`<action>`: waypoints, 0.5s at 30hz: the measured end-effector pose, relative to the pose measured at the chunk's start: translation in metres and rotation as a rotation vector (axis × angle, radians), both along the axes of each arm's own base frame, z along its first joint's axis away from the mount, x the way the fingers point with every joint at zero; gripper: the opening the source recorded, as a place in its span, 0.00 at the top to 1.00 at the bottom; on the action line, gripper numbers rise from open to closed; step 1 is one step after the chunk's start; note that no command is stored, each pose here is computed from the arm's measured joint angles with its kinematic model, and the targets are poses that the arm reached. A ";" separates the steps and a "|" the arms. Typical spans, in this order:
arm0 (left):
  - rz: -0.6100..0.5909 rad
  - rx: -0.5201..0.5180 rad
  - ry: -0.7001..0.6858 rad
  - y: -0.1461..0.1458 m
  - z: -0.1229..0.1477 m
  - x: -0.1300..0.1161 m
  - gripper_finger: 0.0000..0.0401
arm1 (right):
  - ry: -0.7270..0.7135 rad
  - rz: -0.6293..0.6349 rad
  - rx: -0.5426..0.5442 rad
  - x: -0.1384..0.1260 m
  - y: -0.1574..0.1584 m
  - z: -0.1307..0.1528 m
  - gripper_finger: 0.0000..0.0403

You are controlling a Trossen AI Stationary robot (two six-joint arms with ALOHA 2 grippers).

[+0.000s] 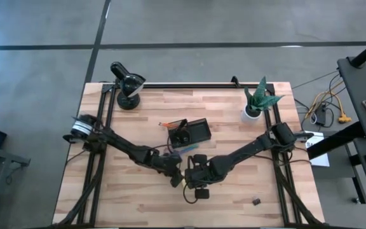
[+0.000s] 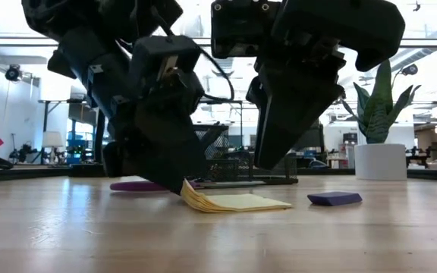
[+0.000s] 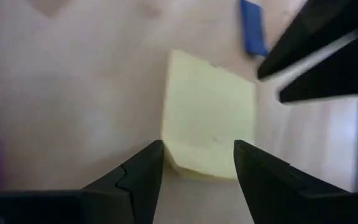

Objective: Pick and place office supplies into organizer
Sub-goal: Put the yellow sticky notes into the black desk organizer

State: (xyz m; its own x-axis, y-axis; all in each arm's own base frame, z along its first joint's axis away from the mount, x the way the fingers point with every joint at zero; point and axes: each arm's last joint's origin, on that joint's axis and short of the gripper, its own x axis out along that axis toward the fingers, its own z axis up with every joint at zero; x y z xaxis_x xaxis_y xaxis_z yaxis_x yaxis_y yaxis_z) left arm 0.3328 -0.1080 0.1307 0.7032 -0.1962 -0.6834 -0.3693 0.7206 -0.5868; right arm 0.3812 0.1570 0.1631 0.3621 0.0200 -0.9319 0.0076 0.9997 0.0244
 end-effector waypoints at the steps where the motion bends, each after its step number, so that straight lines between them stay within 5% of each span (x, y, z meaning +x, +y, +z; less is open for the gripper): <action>1: -0.015 -0.018 -0.007 -0.002 -0.001 0.001 0.55 | 0.001 0.000 0.000 0.000 0.000 0.000 0.76; 15: -0.028 -0.051 -0.013 -0.008 -0.003 0.002 0.55 | 0.054 0.038 0.060 -0.007 0.007 -0.005 0.77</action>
State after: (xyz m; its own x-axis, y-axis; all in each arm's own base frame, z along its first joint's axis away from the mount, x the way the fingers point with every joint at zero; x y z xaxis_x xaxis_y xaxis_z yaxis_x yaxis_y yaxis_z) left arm 0.3349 -0.1162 0.1277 0.7054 -0.2499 -0.6633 -0.3420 0.6996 -0.6273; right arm 0.3741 0.1637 0.1579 0.3088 0.0889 -0.9470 -0.0271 0.9960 0.0847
